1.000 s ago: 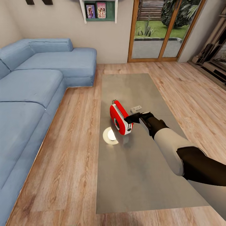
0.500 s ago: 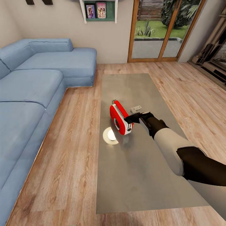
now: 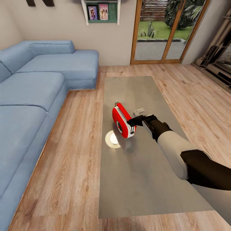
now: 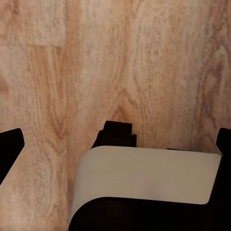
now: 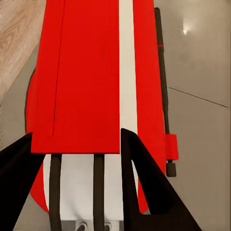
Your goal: Turn on the radio receiver that's on the table in the living room.
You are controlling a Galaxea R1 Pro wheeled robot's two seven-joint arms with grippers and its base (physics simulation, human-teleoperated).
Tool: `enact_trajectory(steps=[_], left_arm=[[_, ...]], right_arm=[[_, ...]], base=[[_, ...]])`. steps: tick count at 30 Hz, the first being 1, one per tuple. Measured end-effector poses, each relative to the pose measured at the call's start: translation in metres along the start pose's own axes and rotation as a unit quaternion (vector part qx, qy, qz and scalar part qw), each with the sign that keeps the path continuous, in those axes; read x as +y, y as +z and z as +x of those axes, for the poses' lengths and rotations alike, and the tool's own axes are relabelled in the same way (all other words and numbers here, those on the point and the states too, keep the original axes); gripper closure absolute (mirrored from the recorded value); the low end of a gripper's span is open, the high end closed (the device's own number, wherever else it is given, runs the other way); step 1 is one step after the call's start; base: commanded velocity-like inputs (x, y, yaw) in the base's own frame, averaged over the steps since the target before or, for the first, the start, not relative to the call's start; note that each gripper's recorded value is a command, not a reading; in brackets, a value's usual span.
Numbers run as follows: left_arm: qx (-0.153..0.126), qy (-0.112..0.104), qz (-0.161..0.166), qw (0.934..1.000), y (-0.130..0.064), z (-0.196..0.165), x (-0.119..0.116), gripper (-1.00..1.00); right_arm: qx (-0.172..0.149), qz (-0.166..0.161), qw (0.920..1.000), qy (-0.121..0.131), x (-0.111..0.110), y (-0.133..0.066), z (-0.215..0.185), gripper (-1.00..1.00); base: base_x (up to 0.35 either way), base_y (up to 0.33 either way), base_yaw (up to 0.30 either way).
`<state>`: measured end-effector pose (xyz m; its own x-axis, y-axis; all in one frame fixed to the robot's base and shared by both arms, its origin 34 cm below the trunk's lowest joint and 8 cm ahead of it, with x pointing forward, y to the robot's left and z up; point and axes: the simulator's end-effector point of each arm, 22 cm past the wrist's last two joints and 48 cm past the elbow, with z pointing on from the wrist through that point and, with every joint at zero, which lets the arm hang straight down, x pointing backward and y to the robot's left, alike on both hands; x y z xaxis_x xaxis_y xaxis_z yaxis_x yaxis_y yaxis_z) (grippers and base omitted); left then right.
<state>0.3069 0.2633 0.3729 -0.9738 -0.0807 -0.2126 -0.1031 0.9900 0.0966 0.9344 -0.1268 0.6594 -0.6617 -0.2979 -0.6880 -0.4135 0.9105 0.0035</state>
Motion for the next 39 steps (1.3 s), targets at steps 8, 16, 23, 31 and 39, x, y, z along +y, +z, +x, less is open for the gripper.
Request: enact_trajectory(steps=[8,16,23,31,39], left_arm=[[0.0,0.0,-0.001,1.0,-0.014,-0.004,0.002,-1.0],[0.0,0.0,-0.002,1.0,-0.028,-0.008,0.004,-1.0],[-0.001,0.0,-0.002,1.0,-0.039,-0.012,0.005,-1.0],[0.0,0.0,-0.002,1.0,-0.052,-0.015,0.006,-1.0],[0.0,0.0,-0.002,1.0,-0.065,-0.018,0.007,-1.0]], right_arm=[[0.001,-0.001,1.0,0.001,0.0,-0.01,-0.01,1.0],[0.004,-0.003,1.0,0.005,0.0,-0.019,-0.017,1.0],[0.018,0.002,0.9998,0.011,-0.014,-0.028,-0.013,1.0],[0.026,0.009,0.9995,0.016,-0.028,-0.039,-0.013,1.0],[0.036,0.008,0.9991,0.019,-0.028,-0.047,-0.01,1.0]], base=[[0.0,0.0,0.0],[0.0,0.0,0.0],[0.0,0.0,0.0],[0.0,0.0,0.0],[0.0,0.0,0.0]])
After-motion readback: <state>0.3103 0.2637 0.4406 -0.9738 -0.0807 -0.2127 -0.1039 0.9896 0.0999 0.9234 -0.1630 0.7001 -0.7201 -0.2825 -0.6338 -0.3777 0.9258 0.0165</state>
